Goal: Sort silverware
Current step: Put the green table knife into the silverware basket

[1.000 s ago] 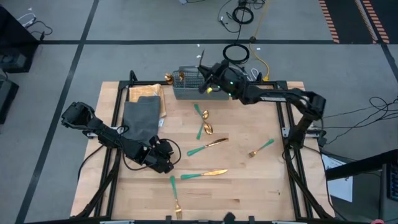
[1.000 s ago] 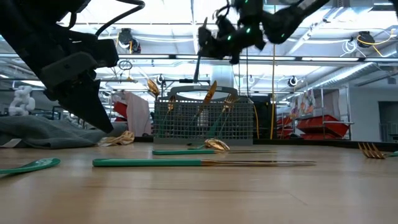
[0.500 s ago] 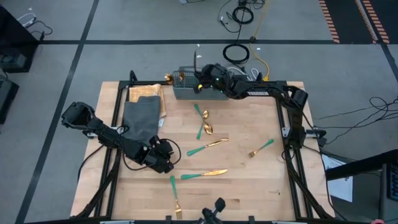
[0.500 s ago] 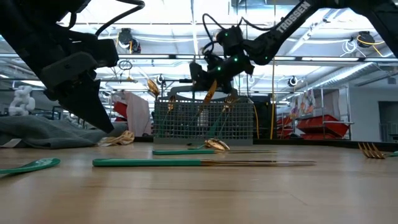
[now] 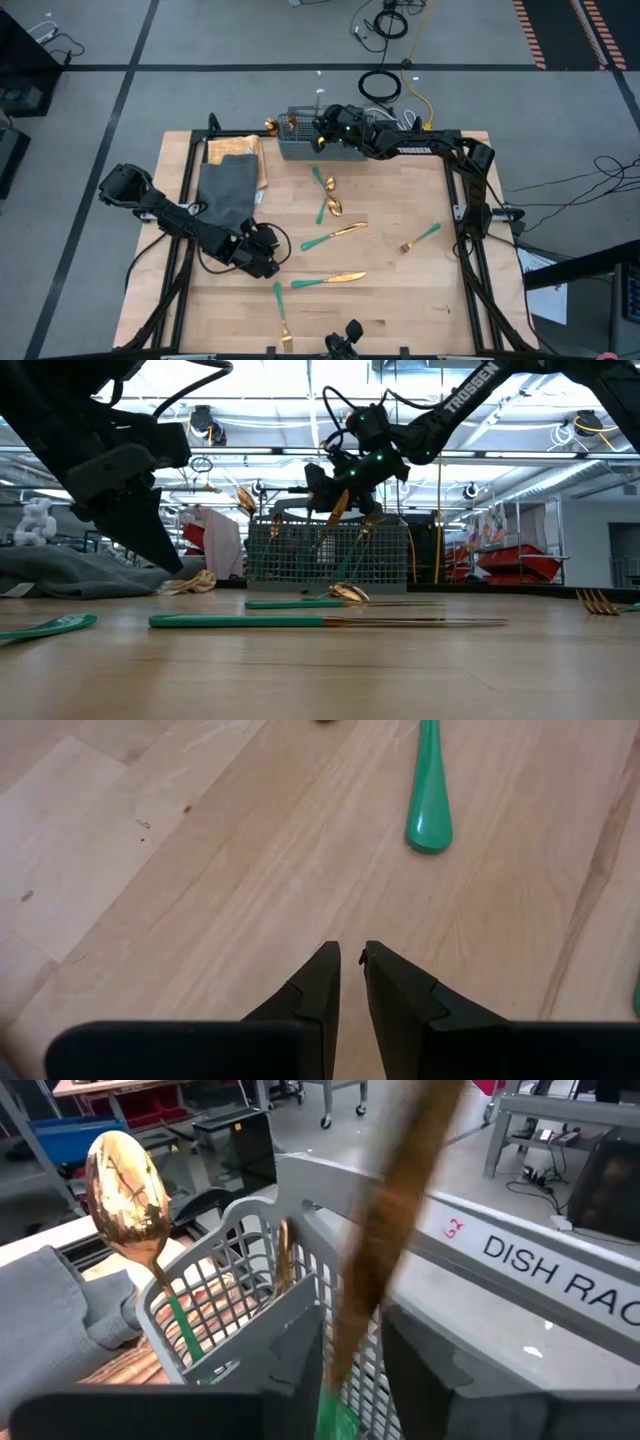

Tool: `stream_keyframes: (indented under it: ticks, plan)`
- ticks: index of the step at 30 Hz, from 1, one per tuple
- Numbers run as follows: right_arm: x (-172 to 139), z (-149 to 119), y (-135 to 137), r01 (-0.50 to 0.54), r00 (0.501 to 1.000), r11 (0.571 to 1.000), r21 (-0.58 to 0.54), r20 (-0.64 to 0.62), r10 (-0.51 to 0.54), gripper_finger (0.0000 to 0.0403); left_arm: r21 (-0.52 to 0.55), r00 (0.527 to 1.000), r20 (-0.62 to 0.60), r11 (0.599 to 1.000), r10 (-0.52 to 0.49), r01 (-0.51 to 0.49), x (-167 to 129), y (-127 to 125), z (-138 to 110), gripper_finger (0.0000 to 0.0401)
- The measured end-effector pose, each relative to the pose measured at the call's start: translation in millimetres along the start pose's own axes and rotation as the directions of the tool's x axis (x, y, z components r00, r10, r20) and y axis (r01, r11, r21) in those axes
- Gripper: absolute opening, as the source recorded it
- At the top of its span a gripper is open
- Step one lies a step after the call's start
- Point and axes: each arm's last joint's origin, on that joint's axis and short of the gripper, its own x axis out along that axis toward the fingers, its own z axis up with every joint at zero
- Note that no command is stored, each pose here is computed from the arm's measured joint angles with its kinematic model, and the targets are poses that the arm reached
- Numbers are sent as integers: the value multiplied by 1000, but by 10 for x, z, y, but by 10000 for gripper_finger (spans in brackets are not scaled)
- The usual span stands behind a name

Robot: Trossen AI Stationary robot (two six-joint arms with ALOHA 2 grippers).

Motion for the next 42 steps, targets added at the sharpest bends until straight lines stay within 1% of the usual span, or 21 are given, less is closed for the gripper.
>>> stream_keyframes:
  ticks: [5,8,11,14,16,17,19,22,24,26,28,30,32,34,36,38,39,40,42]
  plan:
    - [-52,55,12,-24,1000,1000,19,-9,24,118,0,1000,0,1000,0,0,0,0,0,58]
    - [-169,210,37,-60,998,998,23,16,60,121,0,1000,-1,1000,1,-1,0,1,-1,58]
    - [-378,421,68,-71,997,997,-7,28,71,121,-2,1000,0,1000,0,0,0,0,1,58]
    - [-726,672,120,-88,996,995,-53,14,89,121,-3,1000,0,1000,0,0,0,-1,1,58]
    - [-1050,816,158,-119,992,989,-92,-44,116,121,-3,1000,0,1000,0,0,0,0,1,58]
    - [-1234,883,174,-133,988,985,-107,-86,124,121,-3,1000,0,1000,0,0,0,-1,1,58]
    - [-1596,945,185,-146,971,981,-127,-210,118,121,1,1000,-1,1000,1,-1,0,1,-1,58]
    - [-2084,945,191,-162,922,981,-106,-370,112,121,2,1000,-2,1000,1,-1,0,1,-1,58]
    - [-2334,899,220,-179,885,980,-89,-449,121,121,2,1000,-2,1000,1,-1,0,2,-2,58]
    - [-2479,829,315,-217,845,973,-75,-514,149,121,2,1000,-2,1000,0,0,0,1,-1,58]
    - [-2526,726,483,-279,805,958,-72,-561,192,121,0,1000,-7,1000,-5,5,0,-1,-2,58]
    - [-2493,564,735,-357,769,929,-95,-594,235,121,-4,1000,-10,1000,-10,10,0,-4,-2,58]
    - [-2411,364,1033,-441,727,888,-132,-632,267,121,-25,1000,-14,1000,-14,13,0,-5,-3,58]
    - [-2302,98,1343,-523,676,834,-178,-683,278,121,-29,1000,-19,999,-19,18,0,-7,-4,58]
    - [-2201,-190,1628,-626,601,757,-188,-734,315,122,-42,999,-31,999,-28,26,-1,-9,-8,58]
    - [-2118,-428,1859,-707,518,686,-170,-785,339,128,-50,998,-50,998,-40,38,-1,-11,-15,58]
    - [-2078,-516,1958,-732,483,663,-158,-806,342,131,-50,997,-61,998,-48,45,-1,-13,-18,58]
    - [-2030,-591,2042,-746,456,649,-149,-825,334,136,-51,996,-72,997,-57,54,-2,-15,-22,58]
    - [-1936,-698,2173,-761,422,629,-161,-859,291,146,-51,994,-82,997,-66,62,-2,-18,-25,58]
